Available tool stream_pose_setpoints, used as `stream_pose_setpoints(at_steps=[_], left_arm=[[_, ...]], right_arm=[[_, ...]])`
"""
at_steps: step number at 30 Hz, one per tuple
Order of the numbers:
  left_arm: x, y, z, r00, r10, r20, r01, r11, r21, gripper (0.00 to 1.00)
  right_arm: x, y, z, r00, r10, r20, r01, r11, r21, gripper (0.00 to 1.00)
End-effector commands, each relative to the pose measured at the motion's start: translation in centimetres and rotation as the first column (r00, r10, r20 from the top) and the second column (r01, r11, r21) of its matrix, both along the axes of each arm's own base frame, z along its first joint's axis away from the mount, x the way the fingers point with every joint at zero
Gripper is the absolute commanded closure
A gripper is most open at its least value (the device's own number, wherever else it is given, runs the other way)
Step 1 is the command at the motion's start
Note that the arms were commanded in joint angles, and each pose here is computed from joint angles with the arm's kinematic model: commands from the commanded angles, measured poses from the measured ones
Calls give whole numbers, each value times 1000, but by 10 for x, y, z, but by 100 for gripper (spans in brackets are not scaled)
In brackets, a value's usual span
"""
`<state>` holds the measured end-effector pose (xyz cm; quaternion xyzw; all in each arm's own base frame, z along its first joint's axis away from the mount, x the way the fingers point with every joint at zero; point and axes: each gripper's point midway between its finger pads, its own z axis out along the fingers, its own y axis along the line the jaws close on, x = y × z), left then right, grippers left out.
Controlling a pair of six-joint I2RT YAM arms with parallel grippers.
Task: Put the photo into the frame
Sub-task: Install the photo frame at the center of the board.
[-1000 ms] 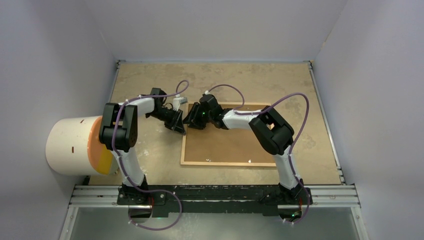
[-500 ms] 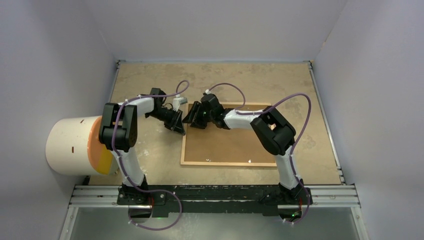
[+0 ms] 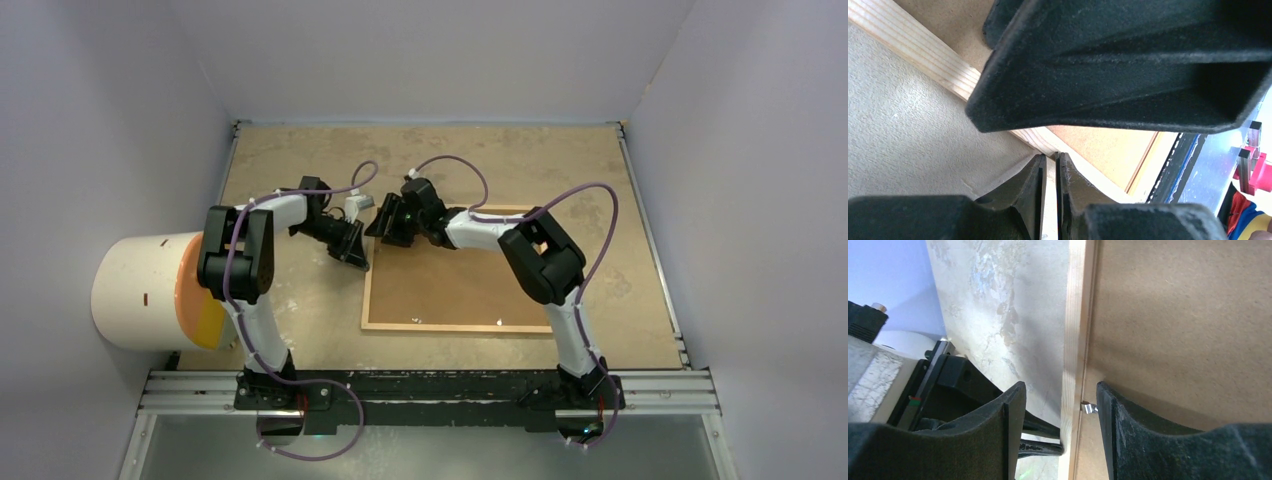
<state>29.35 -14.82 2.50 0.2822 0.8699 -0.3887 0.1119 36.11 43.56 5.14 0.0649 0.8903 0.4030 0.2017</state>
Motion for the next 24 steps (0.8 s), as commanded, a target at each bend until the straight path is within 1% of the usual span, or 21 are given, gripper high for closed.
stream_pose_setpoints(at_steps=[1,4,9,12,15,17,19,21,24], left_arm=[[-10,31,-28,999,-40,-7,40,987,153,100],[-8,36,-28,999,-46,6,44,985,167,99],[-2,50,-24,996,-69,55,56,976,212,94],[-1,58,-24,990,-103,96,75,964,256,86],[-2,62,-22,983,-129,127,90,957,276,80],[-5,61,-20,981,-139,134,98,957,272,77],[-7,61,-21,979,-149,138,106,955,278,76],[-11,60,-22,976,-166,144,118,949,292,74],[-21,56,-26,968,-208,138,157,938,309,71]], right_arm=[[8,5,-1,999,3,34,-2,1000,-10,43],[0,4,-1,1000,16,-5,-16,1000,-2,43],[23,-33,33,998,-49,46,49,999,14,37],[42,-83,58,988,-135,68,133,991,32,31],[55,-159,71,957,-270,105,271,962,6,23],[60,-215,72,922,-367,124,375,926,-45,18],[59,-268,73,876,-459,145,474,875,-96,13],[56,-328,65,807,-566,168,590,790,-167,9],[38,-391,47,705,-689,167,708,669,-228,2]])
